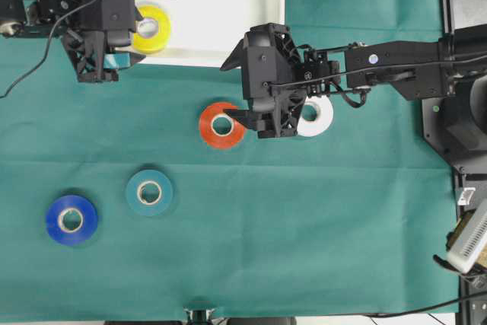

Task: Put the tape alternately from left to right into the white case.
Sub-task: 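Carry the yellow roll into the white tray and release it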

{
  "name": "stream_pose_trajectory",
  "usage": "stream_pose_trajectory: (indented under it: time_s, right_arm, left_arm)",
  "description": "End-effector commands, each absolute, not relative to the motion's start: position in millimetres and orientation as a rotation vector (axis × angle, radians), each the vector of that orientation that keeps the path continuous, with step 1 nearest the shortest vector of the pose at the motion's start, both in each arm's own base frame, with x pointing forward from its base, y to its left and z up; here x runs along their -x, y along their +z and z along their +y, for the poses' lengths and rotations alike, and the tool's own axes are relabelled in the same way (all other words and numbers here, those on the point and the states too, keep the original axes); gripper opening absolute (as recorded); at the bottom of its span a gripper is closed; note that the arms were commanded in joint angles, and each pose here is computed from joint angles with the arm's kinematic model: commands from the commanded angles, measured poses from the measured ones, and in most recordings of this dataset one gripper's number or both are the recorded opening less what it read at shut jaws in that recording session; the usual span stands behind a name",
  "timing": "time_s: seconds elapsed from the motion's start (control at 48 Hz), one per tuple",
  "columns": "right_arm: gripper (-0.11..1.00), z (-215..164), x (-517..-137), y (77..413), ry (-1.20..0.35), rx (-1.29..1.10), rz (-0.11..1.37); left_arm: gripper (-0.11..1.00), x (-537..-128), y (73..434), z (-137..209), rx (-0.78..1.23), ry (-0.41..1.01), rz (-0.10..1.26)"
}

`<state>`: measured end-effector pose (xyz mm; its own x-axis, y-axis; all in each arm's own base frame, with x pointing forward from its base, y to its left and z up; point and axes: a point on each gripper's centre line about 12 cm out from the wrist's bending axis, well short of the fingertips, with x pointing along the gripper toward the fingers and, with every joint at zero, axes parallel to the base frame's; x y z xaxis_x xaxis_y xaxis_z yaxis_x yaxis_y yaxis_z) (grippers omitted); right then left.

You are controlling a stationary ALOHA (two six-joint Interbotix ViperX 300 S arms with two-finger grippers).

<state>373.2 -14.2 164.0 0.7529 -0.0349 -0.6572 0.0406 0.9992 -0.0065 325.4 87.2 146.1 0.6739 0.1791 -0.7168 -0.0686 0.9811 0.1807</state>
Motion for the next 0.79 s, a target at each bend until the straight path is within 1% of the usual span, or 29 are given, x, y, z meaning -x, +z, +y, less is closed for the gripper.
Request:
stream_pose_trajectory:
  time_s: [0.0, 0.187, 0.375, 0.646, 0.771]
  right_arm:
    - [0.66, -13, -376, 172, -0.037, -0.007, 0.688]
    - [0.66, -13, -376, 172, -0.037, -0.007, 0.69]
    - [0.66, -14, -376, 171, -0.038, -0.006, 0.691]
    - [0.66, -13, -376, 172, -0.038, -0.008, 0.688]
    - [0.66, -13, -376, 172, -0.037, -0.007, 0.69]
  left_arm:
    - [0.81, -328, 162, 80, -0.157, 0.128, 0.769]
    - [0.81, -326, 171, 62, -0.18, 0.082, 0.74]
    - [0.81, -321, 172, 46, -0.193, 0.042, 0.734]
    - [0.81, -311, 170, 31, -0.202, 0.002, 0.732]
    - [0.81, -310, 168, 27, -0.166, 0.005, 0.737]
